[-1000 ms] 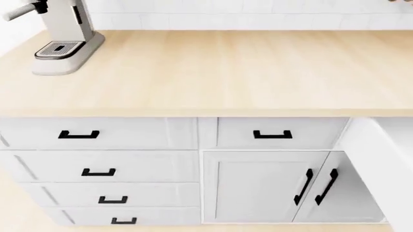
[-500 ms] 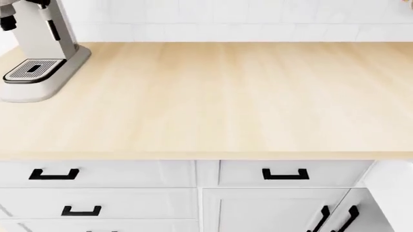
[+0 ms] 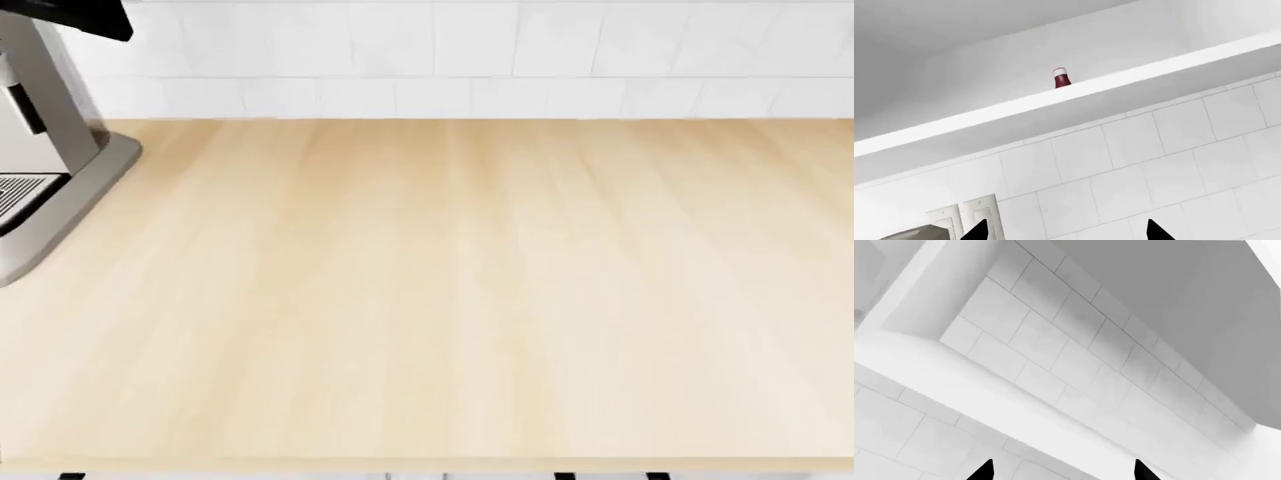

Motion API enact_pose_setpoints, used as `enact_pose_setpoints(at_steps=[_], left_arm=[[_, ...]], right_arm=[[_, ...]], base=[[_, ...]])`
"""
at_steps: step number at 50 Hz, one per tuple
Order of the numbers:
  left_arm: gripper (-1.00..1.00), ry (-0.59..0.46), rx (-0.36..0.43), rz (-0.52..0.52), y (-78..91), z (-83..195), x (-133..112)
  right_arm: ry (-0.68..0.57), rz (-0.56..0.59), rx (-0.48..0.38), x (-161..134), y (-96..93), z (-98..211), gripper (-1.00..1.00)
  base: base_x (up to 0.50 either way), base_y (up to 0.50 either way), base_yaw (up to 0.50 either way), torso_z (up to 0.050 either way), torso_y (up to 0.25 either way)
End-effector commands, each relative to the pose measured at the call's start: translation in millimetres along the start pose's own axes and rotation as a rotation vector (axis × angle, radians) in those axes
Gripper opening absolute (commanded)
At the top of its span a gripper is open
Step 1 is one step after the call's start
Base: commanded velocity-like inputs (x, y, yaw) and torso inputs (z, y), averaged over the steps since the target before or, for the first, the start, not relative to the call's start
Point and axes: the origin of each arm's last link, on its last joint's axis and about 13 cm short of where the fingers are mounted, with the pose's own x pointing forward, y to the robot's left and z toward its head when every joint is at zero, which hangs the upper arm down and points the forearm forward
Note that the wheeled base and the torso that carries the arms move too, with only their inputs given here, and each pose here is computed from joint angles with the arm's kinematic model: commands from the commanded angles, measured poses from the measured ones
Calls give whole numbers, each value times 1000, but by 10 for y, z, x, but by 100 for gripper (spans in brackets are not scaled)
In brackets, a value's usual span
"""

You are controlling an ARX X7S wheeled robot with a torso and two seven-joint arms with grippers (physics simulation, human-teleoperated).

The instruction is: Pick and place the shaker into the drawer. Then close the cabinet.

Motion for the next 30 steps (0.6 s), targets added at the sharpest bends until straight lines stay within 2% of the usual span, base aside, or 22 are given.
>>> enact_pose_setpoints(at_steps=[1, 11, 28, 30], left_arm=[[100, 2, -3, -8, -11, -16, -19], [100, 7, -8, -12, -19, -55, -54], [100, 15, -12, -19, -46, -92, -68], [100, 17, -12, -20, -47, -94, -75]], right_arm=[[-11, 18, -12, 5, 42, 6, 100], [-34, 19, -6, -4, 55, 8, 100], [-34, 10, -12, -28, 51, -13, 100], [-33, 18, -15, -32, 61, -20, 100]], base=[[500, -79, 0, 0, 0], [500, -24, 0, 0, 3], [0, 0, 0, 0, 2], [500, -1, 0, 0, 0]])
